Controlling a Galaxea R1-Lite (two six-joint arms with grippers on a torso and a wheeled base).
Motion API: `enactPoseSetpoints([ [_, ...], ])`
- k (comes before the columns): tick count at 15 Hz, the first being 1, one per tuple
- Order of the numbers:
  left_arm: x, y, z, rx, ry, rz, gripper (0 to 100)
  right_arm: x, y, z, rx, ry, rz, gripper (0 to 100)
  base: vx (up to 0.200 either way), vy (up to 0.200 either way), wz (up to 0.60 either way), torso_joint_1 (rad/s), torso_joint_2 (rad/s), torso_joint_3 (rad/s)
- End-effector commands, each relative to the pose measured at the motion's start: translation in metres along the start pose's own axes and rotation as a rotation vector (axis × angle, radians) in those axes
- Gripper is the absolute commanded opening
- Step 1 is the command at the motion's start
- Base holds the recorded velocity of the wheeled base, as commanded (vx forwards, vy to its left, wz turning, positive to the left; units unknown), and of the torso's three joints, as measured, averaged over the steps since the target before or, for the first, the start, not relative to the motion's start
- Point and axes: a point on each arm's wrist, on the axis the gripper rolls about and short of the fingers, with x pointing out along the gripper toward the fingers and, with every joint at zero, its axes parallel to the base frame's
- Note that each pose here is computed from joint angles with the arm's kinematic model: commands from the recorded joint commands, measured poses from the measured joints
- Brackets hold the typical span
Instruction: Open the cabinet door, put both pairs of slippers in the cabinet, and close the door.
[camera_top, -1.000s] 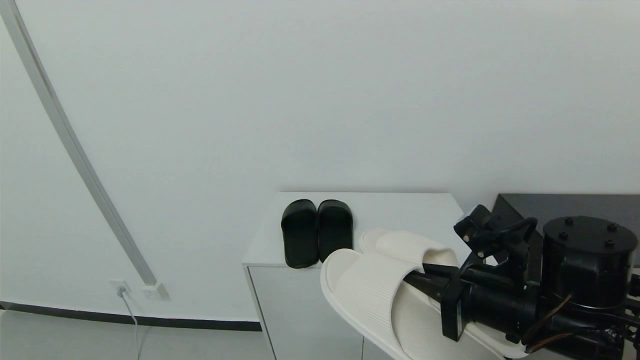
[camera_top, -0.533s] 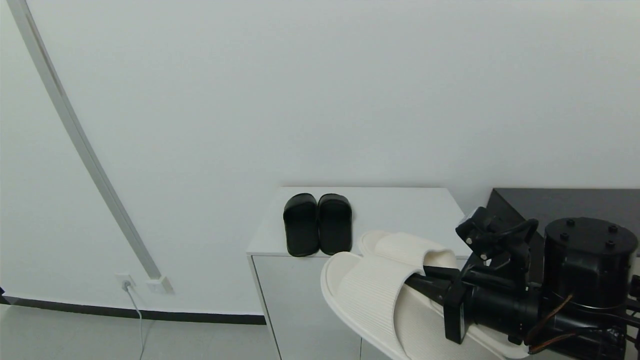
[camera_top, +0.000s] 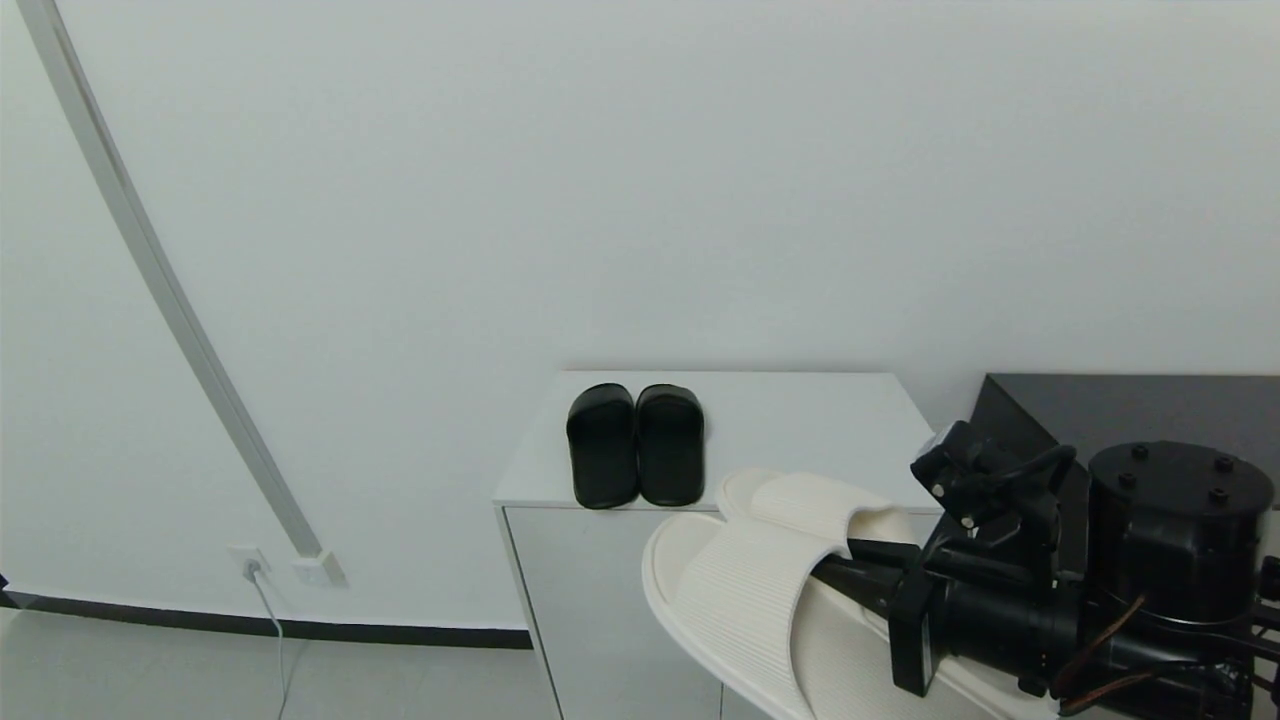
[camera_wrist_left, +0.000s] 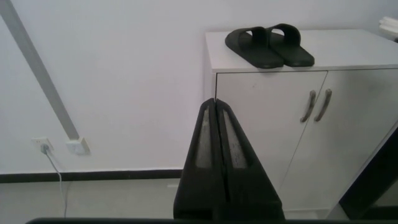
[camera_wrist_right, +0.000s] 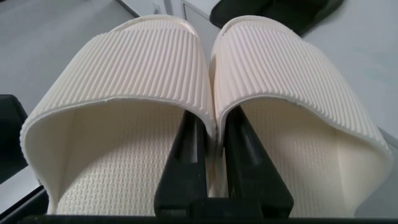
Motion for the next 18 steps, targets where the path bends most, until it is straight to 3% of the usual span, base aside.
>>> enactPoseSetpoints([
  [1, 0.000, 0.000, 0.000, 0.002, 0.001, 0.001, 0, 0.001, 0.000, -0.001, 0.001, 0.005, 0.001, 0, 0.000, 0.000, 0.00, -0.154, 0.34, 0.173],
  [3, 0.000, 0.000, 0.000, 0.002, 0.005, -0.001, 0, 0.000, 0.000, -0.003, 0.000, 0.014, 0.000, 0, 0.000, 0.000, 0.00, -0.146, 0.33, 0.173],
  [4, 0.000, 0.000, 0.000, 0.002, 0.008, -0.001, 100, 0.000, 0.000, -0.004, -0.001, 0.016, -0.001, 0, 0.000, 0.000, 0.00, -0.149, 0.34, 0.173],
  [18, 0.000, 0.000, 0.000, 0.002, 0.004, -0.001, 100, -0.003, 0.001, -0.012, -0.019, 0.045, 0.005, 0, 0.000, 0.000, 0.00, -0.184, 0.43, 0.240],
])
